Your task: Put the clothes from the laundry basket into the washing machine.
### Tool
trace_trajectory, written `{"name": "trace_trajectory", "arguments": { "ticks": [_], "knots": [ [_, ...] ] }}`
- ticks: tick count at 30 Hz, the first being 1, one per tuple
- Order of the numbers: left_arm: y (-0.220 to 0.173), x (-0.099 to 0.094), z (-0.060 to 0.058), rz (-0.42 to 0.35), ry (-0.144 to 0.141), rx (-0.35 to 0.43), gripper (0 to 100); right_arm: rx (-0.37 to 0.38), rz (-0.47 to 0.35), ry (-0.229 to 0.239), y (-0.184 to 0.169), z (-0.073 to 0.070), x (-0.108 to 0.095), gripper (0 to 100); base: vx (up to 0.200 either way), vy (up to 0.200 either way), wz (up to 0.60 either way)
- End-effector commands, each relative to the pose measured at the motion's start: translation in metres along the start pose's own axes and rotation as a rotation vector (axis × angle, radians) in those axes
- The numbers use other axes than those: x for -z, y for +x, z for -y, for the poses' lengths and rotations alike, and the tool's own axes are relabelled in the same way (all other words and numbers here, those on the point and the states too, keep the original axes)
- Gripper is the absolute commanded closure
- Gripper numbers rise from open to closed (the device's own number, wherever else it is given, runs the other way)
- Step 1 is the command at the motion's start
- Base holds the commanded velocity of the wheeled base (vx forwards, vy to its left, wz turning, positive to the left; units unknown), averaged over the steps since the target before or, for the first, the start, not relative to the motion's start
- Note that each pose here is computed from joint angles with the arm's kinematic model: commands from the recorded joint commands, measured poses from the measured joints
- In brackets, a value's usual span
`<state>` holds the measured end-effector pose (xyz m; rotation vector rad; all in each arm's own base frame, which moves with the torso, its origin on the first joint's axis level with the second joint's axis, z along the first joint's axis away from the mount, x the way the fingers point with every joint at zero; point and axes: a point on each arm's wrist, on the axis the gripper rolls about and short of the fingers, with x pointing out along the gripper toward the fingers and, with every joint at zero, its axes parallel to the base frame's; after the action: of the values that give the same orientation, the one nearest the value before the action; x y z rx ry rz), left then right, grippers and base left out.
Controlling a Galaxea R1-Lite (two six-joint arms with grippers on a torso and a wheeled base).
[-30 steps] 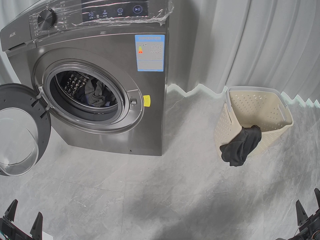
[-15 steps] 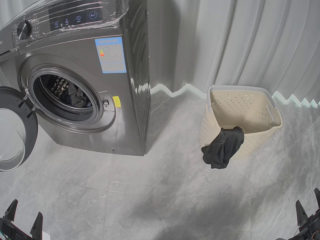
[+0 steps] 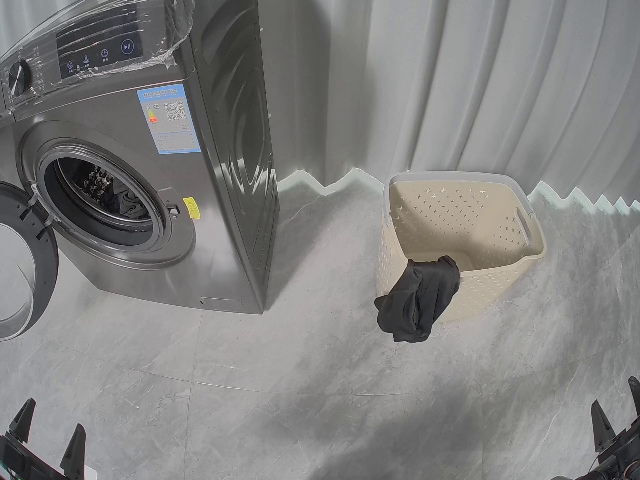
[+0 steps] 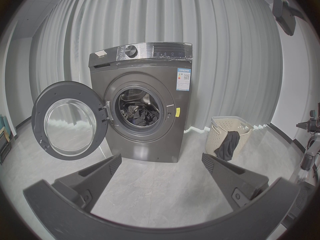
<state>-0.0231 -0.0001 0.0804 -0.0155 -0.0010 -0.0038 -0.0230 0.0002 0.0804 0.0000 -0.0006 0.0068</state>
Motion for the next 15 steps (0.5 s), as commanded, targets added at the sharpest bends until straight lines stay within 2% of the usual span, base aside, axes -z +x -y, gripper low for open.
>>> {"name": "trace_trajectory", "arguments": {
  "ticks": [1,5,10,15],
  "knots": [
    [0.0002,0.0048,0.0000,-0.003,0.002,-0.001,0,-0.001,-0.010,0.000,0.0007,0.0000,0.0047,0,0.200,0.000,0.00],
    [0.0002,0.0048,0.0000,-0.003,0.000,-0.001,0,-0.001,-0.010,0.002,0.0007,0.0000,0.0047,0,0.200,0.000,0.00],
    [0.0002,0.0048,0.0000,-0.003,0.000,-0.001,0,-0.002,-0.010,0.000,0.0007,0.0000,0.0047,0,0.000,0.000,0.00],
    [0.0002,0.0048,0.0000,-0.003,-0.001,-0.001,0,-0.002,-0.010,0.000,0.0007,0.0000,0.0047,0,0.000,-0.200,0.00]
  ]
}}
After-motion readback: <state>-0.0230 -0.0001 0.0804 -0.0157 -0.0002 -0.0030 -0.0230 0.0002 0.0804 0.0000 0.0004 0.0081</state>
